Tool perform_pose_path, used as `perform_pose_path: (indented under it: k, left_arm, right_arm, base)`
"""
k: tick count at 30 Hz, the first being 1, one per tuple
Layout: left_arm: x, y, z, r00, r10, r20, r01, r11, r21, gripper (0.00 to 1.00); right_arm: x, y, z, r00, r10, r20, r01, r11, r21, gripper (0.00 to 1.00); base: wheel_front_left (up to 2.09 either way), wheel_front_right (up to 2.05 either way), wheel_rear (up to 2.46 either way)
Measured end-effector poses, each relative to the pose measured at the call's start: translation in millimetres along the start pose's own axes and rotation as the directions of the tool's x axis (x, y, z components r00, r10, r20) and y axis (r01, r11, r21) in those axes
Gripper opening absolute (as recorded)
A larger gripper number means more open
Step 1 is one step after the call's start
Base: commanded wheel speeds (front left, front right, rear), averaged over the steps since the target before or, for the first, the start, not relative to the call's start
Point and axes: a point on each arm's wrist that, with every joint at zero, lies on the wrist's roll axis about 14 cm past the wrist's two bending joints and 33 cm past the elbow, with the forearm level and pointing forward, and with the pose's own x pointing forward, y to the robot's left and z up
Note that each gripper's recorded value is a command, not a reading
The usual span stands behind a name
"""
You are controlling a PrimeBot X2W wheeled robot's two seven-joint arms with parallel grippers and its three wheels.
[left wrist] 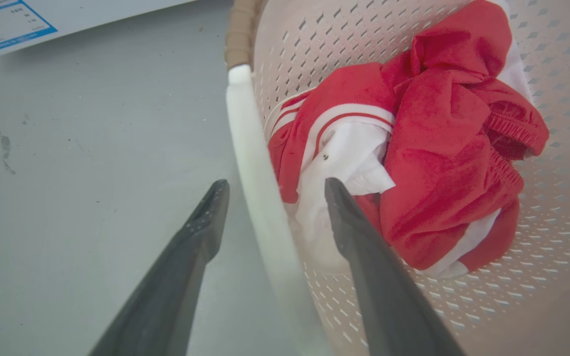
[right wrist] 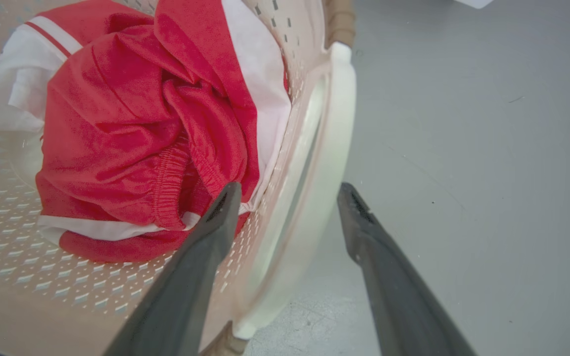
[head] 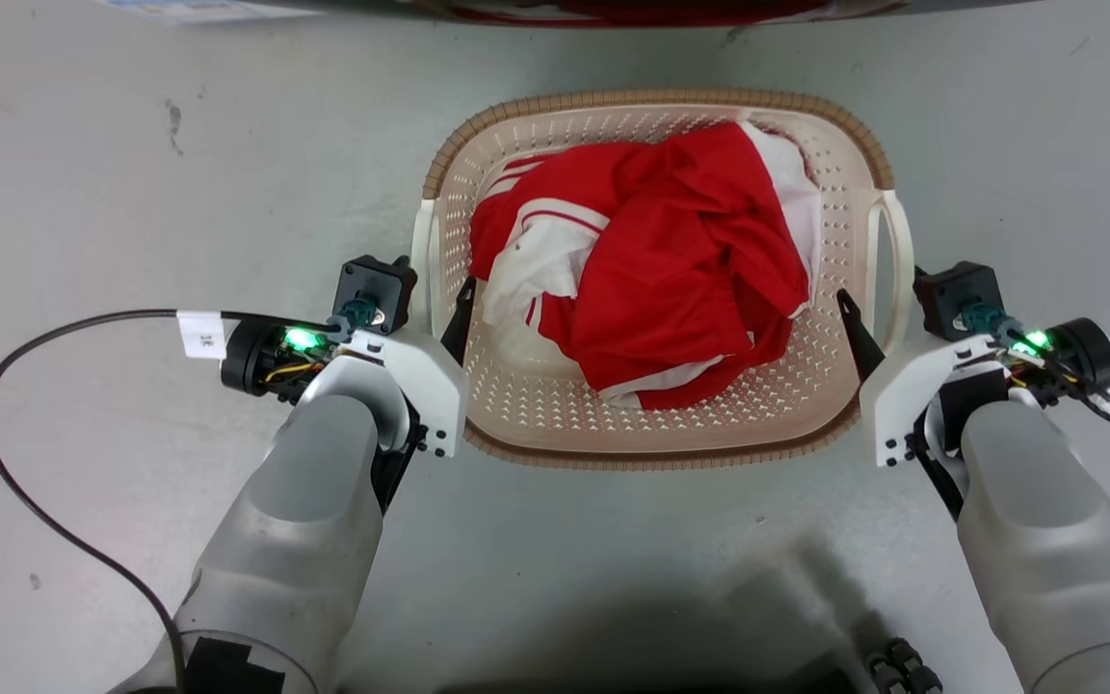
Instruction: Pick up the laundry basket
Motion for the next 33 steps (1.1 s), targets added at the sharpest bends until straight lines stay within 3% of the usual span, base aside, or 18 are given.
perform_pose_path:
  k: [9, 10, 11, 12, 13, 24, 33]
  left_arm:
    - [13.0, -0.5, -12.5, 0.999, -0.016, -0.033, 0.017, 1.0, 0.006, 1.0]
    - [13.8, 0.5, -13.8, 0.999, -0.011, -0.038, 0.011, 1.0, 0.011, 1.0]
    - [14.2, 0.0, -15.4, 0.999, -0.013, -0.043, 0.014, 1.0, 0.015, 1.0]
    - [14.3, -0.2, -16.9, 0.999, -0.015, -0.048, 0.016, 1.0, 0.017, 0.45]
    - [14.9, -0.9, -17.3, 0.999, -0.018, -0.049, 0.019, 1.0, 0.022, 0.0]
    - [10.4, -2.4, -5.5, 1.0, -0.013, -0.028, 0.014, 1.0, 0.023, 0.0]
    - [-21.3, -7.6, 4.1, 1.0, -0.001, -0.02, 0.001, 1.0, 0.006, 0.0]
  right_arm:
    - [14.5, 9.0, -17.4, 0.997, 0.025, -0.07, -0.022, 0.999, 0.039, 1.0]
    - [15.2, 10.2, -19.7, 0.996, 0.028, -0.079, -0.025, 0.999, 0.042, 0.65]
    - [15.8, 11.2, -20.8, 0.996, 0.031, -0.083, -0.027, 0.999, 0.045, 0.05]
    - [16.2, 12.8, -21.7, 0.996, 0.034, -0.087, -0.03, 0.998, 0.049, 0.0]
    - [16.6, 14.8, -23.3, 0.995, 0.041, -0.095, -0.036, 0.998, 0.048, 0.0]
    - [10.9, 24.6, -17.1, 0.993, 0.071, -0.096, -0.068, 0.997, 0.028, 0.0]
    - [-18.5, 26.0, 4.2, 0.996, 0.072, -0.052, -0.072, 0.997, -0.001, 0.0]
  base:
    - [0.0, 0.0, 0.0]
    - [0.0, 0.0, 0.0]
    - [0.0, 0.0, 0.0]
    - [0.0, 0.0, 0.0]
    - [0.0, 0.0, 0.0]
    - [0.0, 0.0, 0.0]
    - [0.0, 0.0, 0.0]
